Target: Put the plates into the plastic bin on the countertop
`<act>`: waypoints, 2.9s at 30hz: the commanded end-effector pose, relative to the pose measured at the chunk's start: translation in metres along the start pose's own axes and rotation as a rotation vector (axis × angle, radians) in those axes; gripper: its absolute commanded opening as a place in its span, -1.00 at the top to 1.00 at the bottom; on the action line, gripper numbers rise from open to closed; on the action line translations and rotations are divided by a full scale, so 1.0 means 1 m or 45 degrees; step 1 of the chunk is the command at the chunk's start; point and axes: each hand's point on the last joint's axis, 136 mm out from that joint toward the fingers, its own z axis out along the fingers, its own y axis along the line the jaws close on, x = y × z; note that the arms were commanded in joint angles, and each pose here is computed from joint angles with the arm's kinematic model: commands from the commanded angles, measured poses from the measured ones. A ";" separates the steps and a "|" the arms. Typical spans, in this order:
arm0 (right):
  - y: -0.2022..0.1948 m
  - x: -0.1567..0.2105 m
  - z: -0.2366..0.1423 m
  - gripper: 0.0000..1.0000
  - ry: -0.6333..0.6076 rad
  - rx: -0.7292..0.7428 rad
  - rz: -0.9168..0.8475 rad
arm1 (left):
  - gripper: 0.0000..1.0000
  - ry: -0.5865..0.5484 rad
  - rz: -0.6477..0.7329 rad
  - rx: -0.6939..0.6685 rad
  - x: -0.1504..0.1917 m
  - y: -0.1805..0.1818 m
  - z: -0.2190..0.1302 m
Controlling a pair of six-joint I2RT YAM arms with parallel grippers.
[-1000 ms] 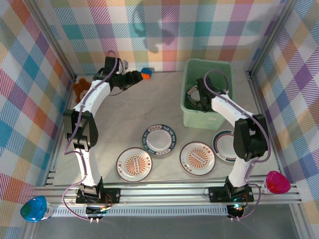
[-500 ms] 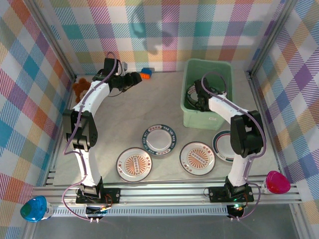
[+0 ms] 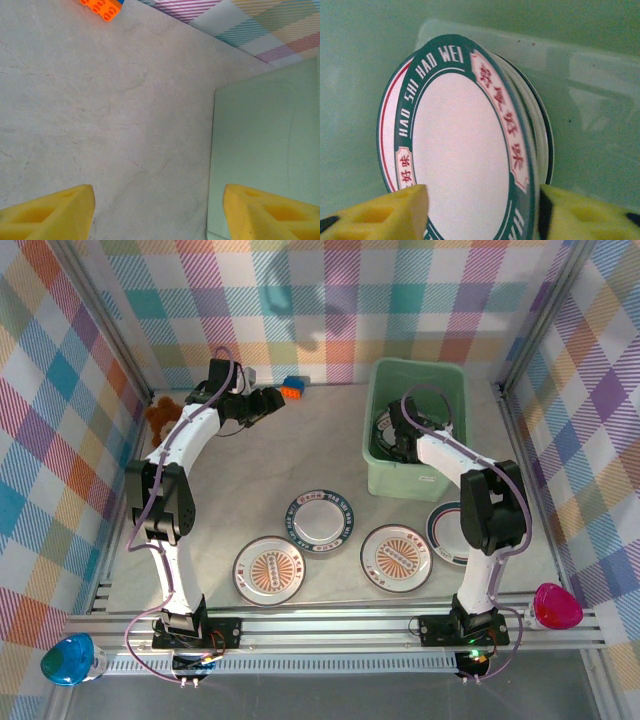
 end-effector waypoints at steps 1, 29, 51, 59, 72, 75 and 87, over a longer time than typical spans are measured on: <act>0.011 0.000 0.001 -0.36 -0.025 -0.042 -0.024 | -0.36 -0.054 0.033 0.046 -0.010 -0.013 -0.021; 0.020 -0.003 -0.013 -0.98 0.058 0.064 -0.031 | -0.36 0.039 0.004 0.041 0.007 -0.004 -0.012; -0.009 -0.043 -0.153 -0.98 0.191 -0.335 -0.328 | -0.28 0.630 0.373 -0.109 0.221 0.020 -0.015; -0.049 -0.048 -0.180 -1.00 0.239 -0.419 -0.379 | -0.27 0.763 0.437 -0.169 0.260 0.040 -0.010; -0.054 -0.048 -0.189 -0.99 0.253 -0.478 -0.405 | -0.19 0.880 0.376 -0.100 0.286 0.050 0.010; -0.051 -0.047 -0.190 -0.99 0.263 -0.484 -0.412 | -0.15 0.899 0.362 -0.087 0.290 0.051 0.014; -0.045 -0.040 -0.184 -0.99 0.285 -0.506 -0.394 | 0.28 0.896 0.352 -0.110 0.294 0.060 0.021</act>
